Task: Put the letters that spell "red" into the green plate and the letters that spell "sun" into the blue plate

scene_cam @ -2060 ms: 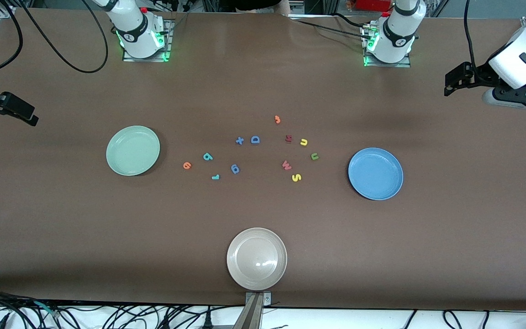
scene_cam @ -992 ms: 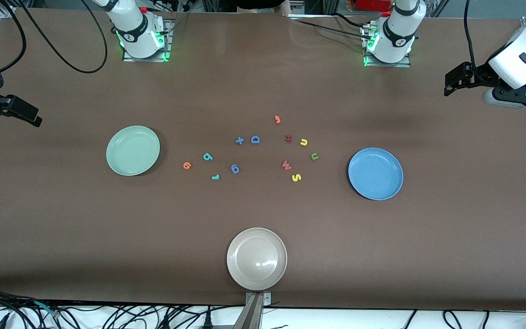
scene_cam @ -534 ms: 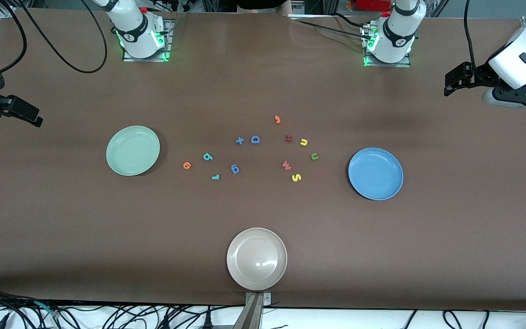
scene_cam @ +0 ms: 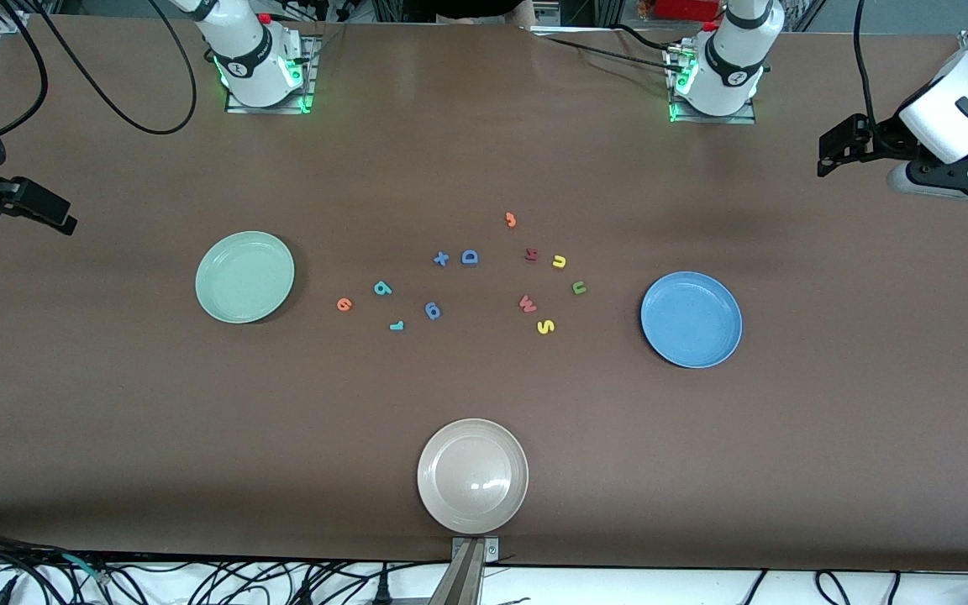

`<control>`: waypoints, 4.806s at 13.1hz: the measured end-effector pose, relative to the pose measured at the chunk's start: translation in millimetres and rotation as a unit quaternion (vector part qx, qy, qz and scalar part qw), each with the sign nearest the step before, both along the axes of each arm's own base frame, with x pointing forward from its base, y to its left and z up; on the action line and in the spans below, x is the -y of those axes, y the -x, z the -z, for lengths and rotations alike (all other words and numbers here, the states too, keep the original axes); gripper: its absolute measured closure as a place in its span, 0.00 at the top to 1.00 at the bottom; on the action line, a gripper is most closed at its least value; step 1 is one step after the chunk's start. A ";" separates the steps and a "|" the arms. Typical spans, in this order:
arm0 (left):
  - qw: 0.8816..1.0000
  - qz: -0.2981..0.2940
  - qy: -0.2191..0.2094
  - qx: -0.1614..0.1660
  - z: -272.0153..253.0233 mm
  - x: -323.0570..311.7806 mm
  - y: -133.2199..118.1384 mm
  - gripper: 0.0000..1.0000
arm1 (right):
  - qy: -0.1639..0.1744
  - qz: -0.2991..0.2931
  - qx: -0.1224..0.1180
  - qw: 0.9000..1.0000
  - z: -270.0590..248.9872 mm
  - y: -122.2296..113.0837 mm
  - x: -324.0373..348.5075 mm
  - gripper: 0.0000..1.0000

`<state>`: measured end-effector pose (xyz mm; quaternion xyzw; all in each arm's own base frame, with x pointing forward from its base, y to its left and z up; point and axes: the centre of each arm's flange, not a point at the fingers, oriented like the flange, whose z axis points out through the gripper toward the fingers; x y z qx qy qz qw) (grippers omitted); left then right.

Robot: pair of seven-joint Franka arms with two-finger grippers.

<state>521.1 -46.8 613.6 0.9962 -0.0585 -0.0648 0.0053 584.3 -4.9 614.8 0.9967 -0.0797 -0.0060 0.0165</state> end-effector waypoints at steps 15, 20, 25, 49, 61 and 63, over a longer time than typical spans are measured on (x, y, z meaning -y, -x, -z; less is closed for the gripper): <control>1.000 -0.002 0.000 0.000 0.0 -2.4 -0.2 1.00 | 0.001 -0.003 -0.018 1.000 28.1 -3.0 -2.9 1.00; 1.000 -0.002 0.000 0.000 0.0 -2.5 -0.2 1.00 | 0.001 -0.003 -0.014 1.000 26.5 -3.1 -2.9 1.00; 1.000 -0.002 0.000 0.000 0.0 -2.5 -0.2 1.00 | 0.001 -0.003 -0.013 1.000 25.8 -2.9 -2.9 1.00; 1.000 -0.002 0.000 0.000 0.1 -2.5 -0.2 1.00 | 0.000 -0.011 -0.017 1.000 33.1 -3.0 -16.5 1.00; 1.000 -0.003 0.000 -0.014 10.0 -3.1 -3.9 1.00 | 0.005 0.070 -0.006 0.998 61.0 -5.0 -141.5 1.00; 1.000 0.004 0.000 -0.023 25.2 4.1 -12.9 1.00 | 0.006 0.084 -0.005 0.996 74.8 -3.7 -174.7 1.00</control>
